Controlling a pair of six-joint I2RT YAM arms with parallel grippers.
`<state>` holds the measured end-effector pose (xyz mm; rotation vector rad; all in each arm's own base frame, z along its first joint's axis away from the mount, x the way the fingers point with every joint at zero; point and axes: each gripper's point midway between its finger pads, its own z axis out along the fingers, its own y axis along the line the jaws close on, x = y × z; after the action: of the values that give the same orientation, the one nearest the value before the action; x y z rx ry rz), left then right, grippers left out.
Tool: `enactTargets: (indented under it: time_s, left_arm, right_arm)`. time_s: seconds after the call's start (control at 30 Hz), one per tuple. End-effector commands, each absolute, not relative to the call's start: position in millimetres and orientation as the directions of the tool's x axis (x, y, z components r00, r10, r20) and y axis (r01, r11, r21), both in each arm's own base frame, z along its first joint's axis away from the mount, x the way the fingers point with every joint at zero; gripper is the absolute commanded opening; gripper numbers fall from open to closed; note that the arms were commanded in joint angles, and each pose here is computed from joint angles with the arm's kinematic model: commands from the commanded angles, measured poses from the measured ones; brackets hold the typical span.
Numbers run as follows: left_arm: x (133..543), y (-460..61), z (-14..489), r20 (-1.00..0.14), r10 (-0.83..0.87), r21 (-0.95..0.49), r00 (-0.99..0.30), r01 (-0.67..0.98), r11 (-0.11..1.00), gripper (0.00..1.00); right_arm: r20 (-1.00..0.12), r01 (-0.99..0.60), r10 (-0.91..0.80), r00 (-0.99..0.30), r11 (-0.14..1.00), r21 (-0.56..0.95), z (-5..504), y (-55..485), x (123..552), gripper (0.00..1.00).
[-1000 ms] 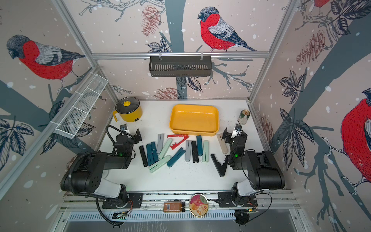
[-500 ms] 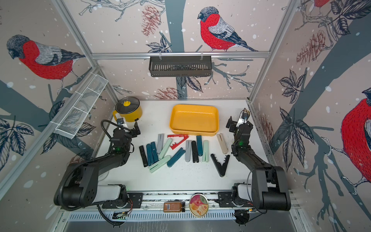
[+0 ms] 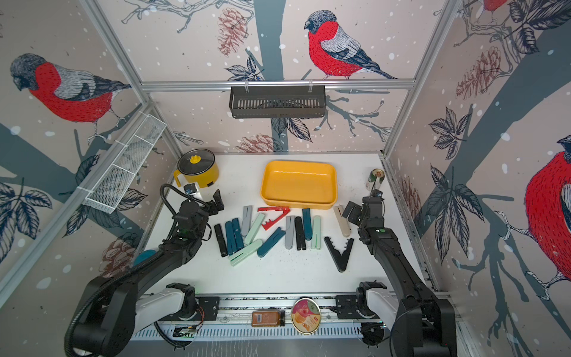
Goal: Put the pruning pliers into the storage box
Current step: Pick up the pruning pliers from the center of the board.
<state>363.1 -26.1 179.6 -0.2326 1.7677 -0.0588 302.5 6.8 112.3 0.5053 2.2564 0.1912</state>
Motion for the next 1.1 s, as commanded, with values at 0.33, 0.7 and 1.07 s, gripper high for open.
enactTargets:
  time_s: [0.33, 0.7, 1.07]
  left_arm:
    - [352, -30, 175, -0.940, -0.258, -0.237, -0.223, -0.117, 0.964, 0.97]
    - [350, -32, 174, -0.931, -0.276, -0.256, -0.237, -0.110, 0.960, 0.97]
    - [351, -35, 172, -0.926, -0.282, -0.264, -0.253, -0.100, 0.959, 0.97]
  right_arm:
    - [-0.494, 0.422, 0.499, -0.712, 0.867, 0.267, 46, 35, 226, 1.00]
    - [-0.493, 0.370, 0.467, -0.734, 0.884, 0.286, 35, 53, 215, 1.00]
    - [-0.504, 0.329, 0.433, -0.747, 0.900, 0.285, 38, 64, 205, 1.00]
